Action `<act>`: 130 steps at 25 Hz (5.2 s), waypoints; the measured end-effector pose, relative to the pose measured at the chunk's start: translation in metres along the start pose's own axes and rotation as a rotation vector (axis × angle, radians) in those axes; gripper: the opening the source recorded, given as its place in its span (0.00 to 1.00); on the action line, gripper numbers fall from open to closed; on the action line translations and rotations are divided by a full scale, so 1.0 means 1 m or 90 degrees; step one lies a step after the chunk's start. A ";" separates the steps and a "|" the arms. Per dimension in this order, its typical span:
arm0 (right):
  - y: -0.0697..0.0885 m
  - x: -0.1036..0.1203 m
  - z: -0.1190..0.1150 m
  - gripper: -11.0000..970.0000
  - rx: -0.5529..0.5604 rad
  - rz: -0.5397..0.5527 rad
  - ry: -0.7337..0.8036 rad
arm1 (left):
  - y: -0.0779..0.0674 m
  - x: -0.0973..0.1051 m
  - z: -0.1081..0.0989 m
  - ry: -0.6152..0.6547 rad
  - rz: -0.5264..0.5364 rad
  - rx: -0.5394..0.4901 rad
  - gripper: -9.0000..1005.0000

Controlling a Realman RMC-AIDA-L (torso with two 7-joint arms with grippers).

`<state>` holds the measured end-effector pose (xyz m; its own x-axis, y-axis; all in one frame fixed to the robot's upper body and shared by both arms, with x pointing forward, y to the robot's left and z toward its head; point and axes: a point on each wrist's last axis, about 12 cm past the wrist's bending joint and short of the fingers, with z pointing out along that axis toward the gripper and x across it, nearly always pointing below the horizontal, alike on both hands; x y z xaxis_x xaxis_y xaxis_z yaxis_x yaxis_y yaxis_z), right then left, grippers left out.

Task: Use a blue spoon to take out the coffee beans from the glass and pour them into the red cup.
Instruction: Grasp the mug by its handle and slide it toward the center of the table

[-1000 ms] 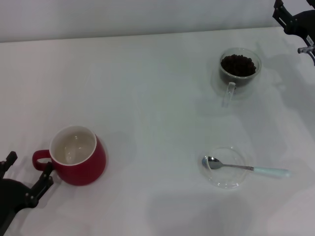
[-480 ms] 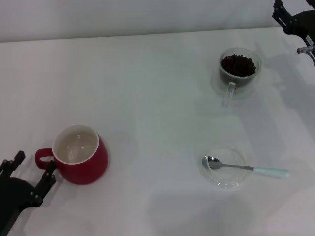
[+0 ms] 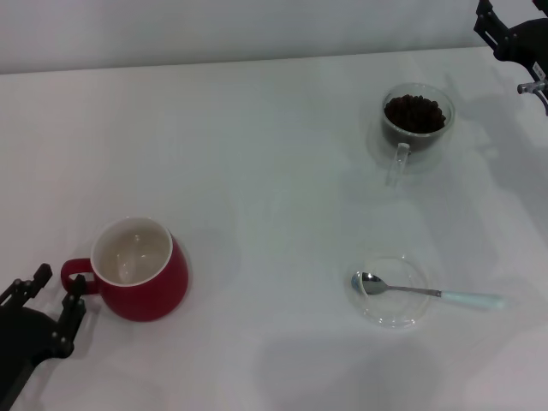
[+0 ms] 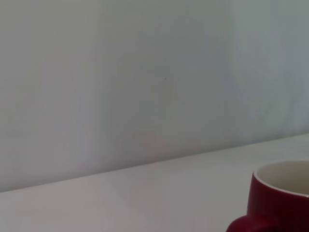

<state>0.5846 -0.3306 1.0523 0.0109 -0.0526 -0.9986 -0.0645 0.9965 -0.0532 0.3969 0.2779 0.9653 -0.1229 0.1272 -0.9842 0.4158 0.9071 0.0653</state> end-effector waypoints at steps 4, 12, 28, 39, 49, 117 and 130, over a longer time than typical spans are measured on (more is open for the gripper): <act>0.000 0.000 0.000 0.90 0.000 0.000 0.000 | 0.001 -0.002 0.004 -0.006 0.001 0.002 0.44; 0.000 0.000 0.001 0.90 -0.001 0.000 -0.001 | 0.000 -0.003 0.008 -0.007 0.004 0.011 0.44; 0.000 0.000 0.000 0.90 0.000 0.000 0.000 | -0.001 -0.002 0.004 -0.004 0.000 0.013 0.16; 0.001 0.000 0.000 0.90 -0.001 0.002 0.000 | -0.003 -0.005 0.008 -0.015 0.001 0.013 0.13; 0.004 -0.001 0.003 0.90 -0.005 0.010 -0.003 | -0.013 -0.015 0.027 -0.046 0.038 0.037 0.13; 0.009 -0.006 0.008 0.90 -0.016 0.009 -0.014 | -0.032 -0.018 0.060 0.004 0.065 0.085 0.11; 0.008 -0.005 0.007 0.90 -0.016 0.017 -0.012 | -0.032 -0.016 0.056 0.004 0.052 0.072 0.25</act>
<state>0.5905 -0.3215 1.0568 0.0283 -0.0249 -0.9993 -0.0901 0.9956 -0.0274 0.4362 0.2240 0.9697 -0.0904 0.2019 -0.9752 0.5232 0.8429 0.1260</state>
